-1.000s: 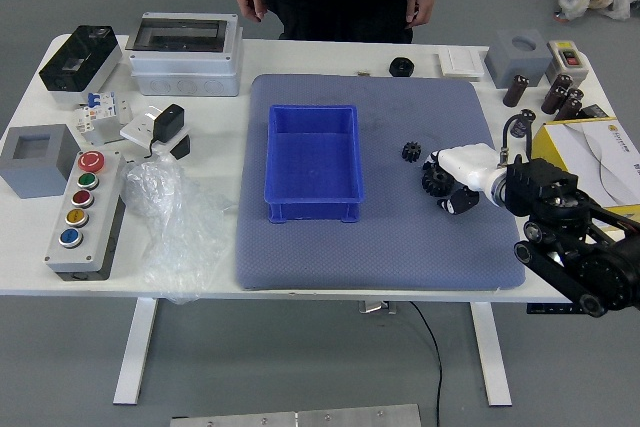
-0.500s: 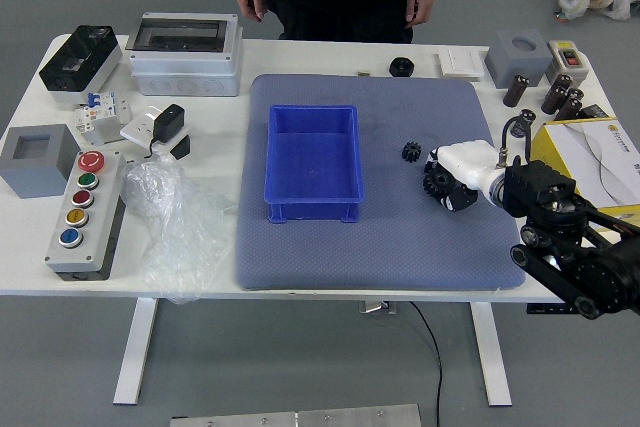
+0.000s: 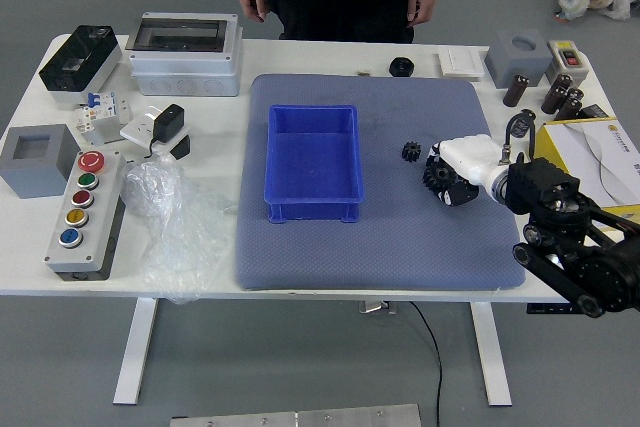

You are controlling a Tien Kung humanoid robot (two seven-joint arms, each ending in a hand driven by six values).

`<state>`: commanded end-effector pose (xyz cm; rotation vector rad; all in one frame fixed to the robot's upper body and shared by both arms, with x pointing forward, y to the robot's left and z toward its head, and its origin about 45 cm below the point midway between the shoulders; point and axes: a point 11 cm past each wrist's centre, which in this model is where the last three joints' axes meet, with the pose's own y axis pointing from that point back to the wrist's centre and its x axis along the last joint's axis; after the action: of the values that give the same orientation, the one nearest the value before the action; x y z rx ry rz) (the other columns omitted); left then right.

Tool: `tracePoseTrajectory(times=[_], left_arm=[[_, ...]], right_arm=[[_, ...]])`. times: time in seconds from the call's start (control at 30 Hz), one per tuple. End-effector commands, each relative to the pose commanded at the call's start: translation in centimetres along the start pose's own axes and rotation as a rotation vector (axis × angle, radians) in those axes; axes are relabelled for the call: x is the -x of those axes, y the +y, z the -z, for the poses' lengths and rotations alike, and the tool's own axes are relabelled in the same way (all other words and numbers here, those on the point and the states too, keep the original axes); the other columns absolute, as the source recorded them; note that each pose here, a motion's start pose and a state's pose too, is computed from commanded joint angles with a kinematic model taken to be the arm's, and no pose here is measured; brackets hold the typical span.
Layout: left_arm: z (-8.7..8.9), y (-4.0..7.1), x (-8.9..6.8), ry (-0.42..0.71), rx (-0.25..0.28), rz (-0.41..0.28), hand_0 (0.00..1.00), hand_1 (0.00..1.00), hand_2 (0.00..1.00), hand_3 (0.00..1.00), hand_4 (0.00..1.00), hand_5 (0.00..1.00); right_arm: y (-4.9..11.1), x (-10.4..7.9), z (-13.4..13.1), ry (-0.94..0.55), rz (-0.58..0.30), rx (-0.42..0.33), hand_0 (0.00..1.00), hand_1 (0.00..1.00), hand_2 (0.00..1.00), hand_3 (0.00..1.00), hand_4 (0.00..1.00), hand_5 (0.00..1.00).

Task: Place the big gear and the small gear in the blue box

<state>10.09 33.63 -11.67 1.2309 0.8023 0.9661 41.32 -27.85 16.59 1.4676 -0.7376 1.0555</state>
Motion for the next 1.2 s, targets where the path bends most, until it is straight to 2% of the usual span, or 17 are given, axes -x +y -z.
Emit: tracePoseTrajectory(times=[0.1,0.33,0.57,0.87,1.2], left_arm=[[0.1,0.0,-0.2,0.001,-0.001,-0.003,0.861,0.843,0.847,0.867,0.758,0.687],[0.4,0.1,-0.5,0.005,-0.006,-0.01,0.86,0.842,0.846,0.867,0.757,0.687],[0.4,0.2,-0.7,0.007,-0.007,-0.013,0.86,0.842,0.846,0.867,0.758,0.688],[0.6,0.3,-1.0,0.012,-0.011,-0.017,0.861,0.842,0.846,0.867,0.757,0.687],[0.9,0.3,-0.9,0.008,-0.019,-0.014,0.861,0.842,0.846,0.867,0.757,0.687]], right_arm=[[0.3,-0.6,-0.3,0.012,-0.001,-0.001,0.514,0.385,0.465,0.575,0.473,0.16],[1.3,-3.1,-0.8,0.063,-0.03,-0.007,0.514,0.386,0.464,0.577,0.472,0.163],[2.0,-5.5,0.0,0.113,-0.059,-0.032,0.514,0.385,0.461,0.575,0.472,0.162],[2.4,-9.2,2.6,0.163,-0.116,-0.087,0.513,0.386,0.463,0.577,0.469,0.166],[1.2,-11.7,7.1,0.174,-0.153,-0.168,0.508,0.387,0.463,0.579,0.472,0.169]])
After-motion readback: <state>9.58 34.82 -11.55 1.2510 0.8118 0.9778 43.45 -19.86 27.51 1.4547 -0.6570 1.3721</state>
